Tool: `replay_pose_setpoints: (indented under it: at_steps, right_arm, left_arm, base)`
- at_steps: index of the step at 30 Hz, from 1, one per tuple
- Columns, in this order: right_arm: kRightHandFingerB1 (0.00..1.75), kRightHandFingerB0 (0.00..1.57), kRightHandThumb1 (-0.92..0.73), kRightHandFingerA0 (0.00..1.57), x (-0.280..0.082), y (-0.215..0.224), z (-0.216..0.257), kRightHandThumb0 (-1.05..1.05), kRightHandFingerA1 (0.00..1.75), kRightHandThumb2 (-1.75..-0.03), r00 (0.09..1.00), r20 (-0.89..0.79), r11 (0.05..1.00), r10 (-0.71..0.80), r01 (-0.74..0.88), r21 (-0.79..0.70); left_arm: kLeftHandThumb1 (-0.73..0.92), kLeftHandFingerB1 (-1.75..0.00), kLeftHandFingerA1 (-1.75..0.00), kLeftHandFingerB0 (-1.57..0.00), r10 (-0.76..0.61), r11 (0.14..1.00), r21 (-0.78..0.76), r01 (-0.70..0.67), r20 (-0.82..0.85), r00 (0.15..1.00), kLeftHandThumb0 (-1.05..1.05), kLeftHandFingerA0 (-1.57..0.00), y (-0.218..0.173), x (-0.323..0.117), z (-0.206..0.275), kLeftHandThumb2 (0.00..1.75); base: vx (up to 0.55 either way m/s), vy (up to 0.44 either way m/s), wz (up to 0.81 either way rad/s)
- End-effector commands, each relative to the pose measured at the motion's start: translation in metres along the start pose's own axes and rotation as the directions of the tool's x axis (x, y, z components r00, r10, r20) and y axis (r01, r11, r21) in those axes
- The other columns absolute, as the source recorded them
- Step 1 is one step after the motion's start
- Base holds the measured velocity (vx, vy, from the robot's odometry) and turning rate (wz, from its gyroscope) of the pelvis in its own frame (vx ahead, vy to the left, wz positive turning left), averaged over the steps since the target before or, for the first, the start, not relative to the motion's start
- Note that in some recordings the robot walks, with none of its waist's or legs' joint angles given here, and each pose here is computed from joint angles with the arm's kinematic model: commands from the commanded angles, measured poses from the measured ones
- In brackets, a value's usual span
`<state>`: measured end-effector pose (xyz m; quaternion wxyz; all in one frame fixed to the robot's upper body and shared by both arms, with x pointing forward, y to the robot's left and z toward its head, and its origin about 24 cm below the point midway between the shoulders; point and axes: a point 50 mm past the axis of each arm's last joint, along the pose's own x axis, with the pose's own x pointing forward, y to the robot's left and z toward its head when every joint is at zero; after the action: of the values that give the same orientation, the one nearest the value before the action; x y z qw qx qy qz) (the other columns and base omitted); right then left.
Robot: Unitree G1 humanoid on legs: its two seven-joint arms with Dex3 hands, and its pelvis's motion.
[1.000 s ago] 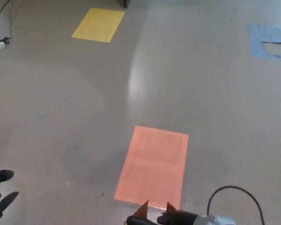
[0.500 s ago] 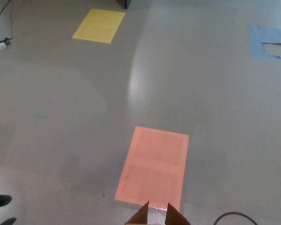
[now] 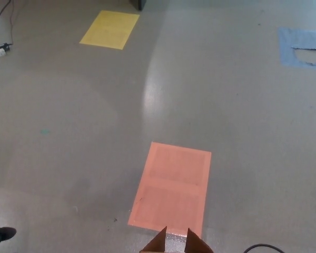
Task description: An air pump is kept on top of a storage box on the floor and the robot uses its right hand to press down on the handle of the pump to compress it
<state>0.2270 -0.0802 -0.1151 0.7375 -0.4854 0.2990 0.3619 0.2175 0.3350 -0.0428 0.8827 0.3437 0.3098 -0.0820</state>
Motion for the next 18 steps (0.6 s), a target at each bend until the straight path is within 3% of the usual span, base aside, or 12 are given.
replay_pose_setpoints:
  at_steps: [1,2,4,5,7,8,10,11,12,14,15,18]
  right_arm:
    - [0.12,0.0,-0.6,0.01,0.0,-0.026,-0.002,-0.87,0.19,-1.01,0.999,-0.011,0.999,-0.053,0.053,-0.013]
    - [0.12,0.0,-0.59,0.01,-0.001,-0.042,0.003,-0.87,0.19,-1.0,0.995,0.025,0.995,-0.095,0.094,0.014]
    - [0.11,0.0,-0.61,0.01,-0.001,-0.051,0.006,-0.87,0.2,-1.01,0.993,0.038,0.994,-0.109,0.109,0.02]
    - [0.12,0.05,-0.61,0.06,-0.003,-0.066,0.015,-0.91,0.26,-1.01,0.981,0.107,0.985,-0.164,0.158,0.064]
    - [0.11,0.03,-0.62,0.04,-0.007,-0.081,0.021,-0.91,0.27,-1.04,0.962,0.169,0.975,-0.215,0.203,0.086]
    - [0.13,0.0,-0.62,0.01,-0.013,-0.102,0.031,-0.89,0.24,-1.04,0.934,0.235,0.962,-0.269,0.248,0.115]
    - [0.13,0.0,-0.63,0.0,-0.026,-0.136,0.048,-0.89,0.2,-1.03,0.877,0.333,0.937,-0.346,0.308,0.162]
    - [0.14,0.0,-0.63,0.01,-0.036,-0.154,0.056,-0.87,0.23,-1.02,0.838,0.386,0.923,-0.385,0.341,0.181]
    - [0.14,0.0,-0.63,0.01,-0.044,-0.165,0.062,-0.87,0.23,-1.02,0.807,0.423,0.911,-0.412,0.364,0.193]
    - [0.11,0.0,-0.67,0.0,-0.087,-0.2,0.081,-0.88,0.2,-1.04,0.658,0.572,0.868,-0.49,0.432,0.246]
    - [0.11,0.0,-0.67,0.0,-0.098,-0.206,0.085,-0.88,0.2,-1.04,0.635,0.59,0.86,-0.499,0.446,0.247]
    - [0.12,0.0,-0.66,0.0,-0.146,-0.22,0.094,-0.85,0.19,-1.01,0.445,0.706,0.813,-0.551,0.476,0.335]
  left_arm:
    - [0.71,-0.39,-0.43,-0.13,0.019,1.0,-0.01,-0.019,0.037,0.999,-0.7,-0.21,0.01,0.003,0.01,0.89]
    - [0.84,-0.28,-0.34,-0.17,0.028,1.0,0.012,-0.028,0.035,0.999,-0.66,-0.28,0.012,0.004,0.012,0.65]
    - [0.84,-0.28,-0.34,-0.17,0.03,0.999,0.011,-0.031,0.036,0.999,-0.66,-0.28,0.012,0.004,0.012,0.65]
    - [0.72,-0.39,-0.43,-0.14,0.032,0.999,0.012,-0.032,0.033,0.999,-0.7,-0.21,0.011,0.001,0.008,0.89]
    - [0.72,-0.39,-0.43,-0.14,0.032,0.999,0.012,-0.033,0.035,0.999,-0.7,-0.22,0.011,-0.001,0.006,0.89]
    - [0.84,-0.28,-0.34,-0.17,0.036,0.999,0.007,-0.036,0.037,0.999,-0.66,-0.28,0.013,0.0,0.007,0.64]
    - [0.84,-0.28,-0.34,-0.17,0.044,0.999,0.0,-0.044,0.039,0.998,-0.65,-0.28,0.018,0.002,0.012,0.64]
    - [0.72,-0.39,-0.43,-0.14,0.051,0.999,-0.001,-0.051,0.043,0.998,-0.69,-0.21,0.022,0.003,0.015,0.88]
    - [0.72,-0.39,-0.43,-0.14,0.056,0.998,-0.001,-0.056,0.046,0.997,-0.69,-0.21,0.024,0.004,0.018,0.88]
    - [0.71,-0.39,-0.43,-0.14,0.062,0.998,0.0,-0.062,0.047,0.997,-0.68,-0.21,0.026,0.006,0.02,0.88]
    - [0.71,-0.39,-0.43,-0.14,0.064,0.998,-0.009,-0.064,0.047,0.997,-0.68,-0.21,0.026,0.006,0.021,0.88]
    - [0.72,-0.39,-0.42,-0.14,0.068,0.998,0.005,-0.069,0.046,0.997,-0.69,-0.21,0.026,0.006,0.021,0.88]
  base:
    - [0.0,0.0,0.0]
    - [0.0,0.0,0.0]
    - [0.0,0.0,0.0]
    - [0.0,0.0,0.0]
    - [0.0,0.0,0.0]
    - [0.0,0.0,0.0]
    - [0.0,0.0,0.0]
    - [0.0,0.0,0.0]
    - [0.0,0.0,0.0]
    - [0.0,0.0,0.0]
    - [0.0,0.0,0.0]
    - [0.0,0.0,0.0]
